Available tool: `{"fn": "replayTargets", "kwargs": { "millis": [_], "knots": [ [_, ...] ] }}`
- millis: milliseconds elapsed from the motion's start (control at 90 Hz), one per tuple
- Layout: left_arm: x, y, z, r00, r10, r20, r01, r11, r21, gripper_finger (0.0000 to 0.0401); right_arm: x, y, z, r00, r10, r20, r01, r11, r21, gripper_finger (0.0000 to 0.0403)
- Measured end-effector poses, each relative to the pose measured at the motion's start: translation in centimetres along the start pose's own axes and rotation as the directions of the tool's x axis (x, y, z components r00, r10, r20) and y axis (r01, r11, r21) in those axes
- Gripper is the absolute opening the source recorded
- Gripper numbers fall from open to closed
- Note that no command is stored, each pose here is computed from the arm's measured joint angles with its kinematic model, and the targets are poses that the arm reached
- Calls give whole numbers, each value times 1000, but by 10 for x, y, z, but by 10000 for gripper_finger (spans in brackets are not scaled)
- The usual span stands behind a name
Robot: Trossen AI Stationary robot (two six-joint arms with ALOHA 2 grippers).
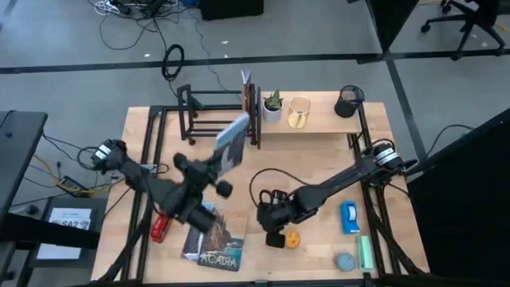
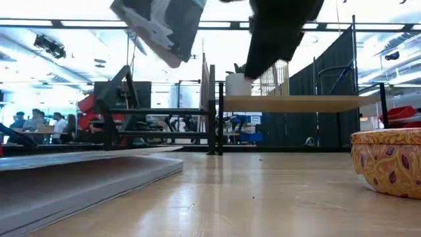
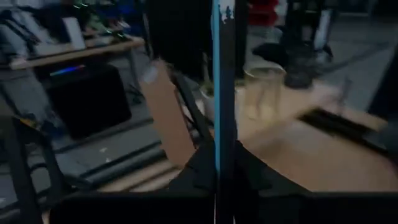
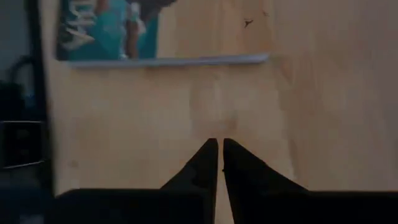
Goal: Stock shelves
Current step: Put the blue book on the black book shelf
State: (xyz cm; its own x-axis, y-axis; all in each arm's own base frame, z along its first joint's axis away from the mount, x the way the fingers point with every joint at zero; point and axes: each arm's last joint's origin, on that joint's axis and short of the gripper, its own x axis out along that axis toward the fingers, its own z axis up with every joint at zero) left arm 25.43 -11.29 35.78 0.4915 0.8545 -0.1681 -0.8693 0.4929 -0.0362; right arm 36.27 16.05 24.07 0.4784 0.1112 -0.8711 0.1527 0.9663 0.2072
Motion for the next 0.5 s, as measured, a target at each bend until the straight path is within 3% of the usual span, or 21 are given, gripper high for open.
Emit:
{"fn": "replayTargets", "kwargs": {
  "millis": [322, 500],
  "knots": [
    [50, 22, 72, 982, 187, 12, -184, 974, -133, 0, -99, -4, 7, 967, 181, 180, -213, 960, 182, 0],
    [88, 39, 86, 950, 285, -128, -303, 941, -152, 0, -165, -19, 3, 912, 269, 310, -342, 915, 213, 0]
  ]
}}
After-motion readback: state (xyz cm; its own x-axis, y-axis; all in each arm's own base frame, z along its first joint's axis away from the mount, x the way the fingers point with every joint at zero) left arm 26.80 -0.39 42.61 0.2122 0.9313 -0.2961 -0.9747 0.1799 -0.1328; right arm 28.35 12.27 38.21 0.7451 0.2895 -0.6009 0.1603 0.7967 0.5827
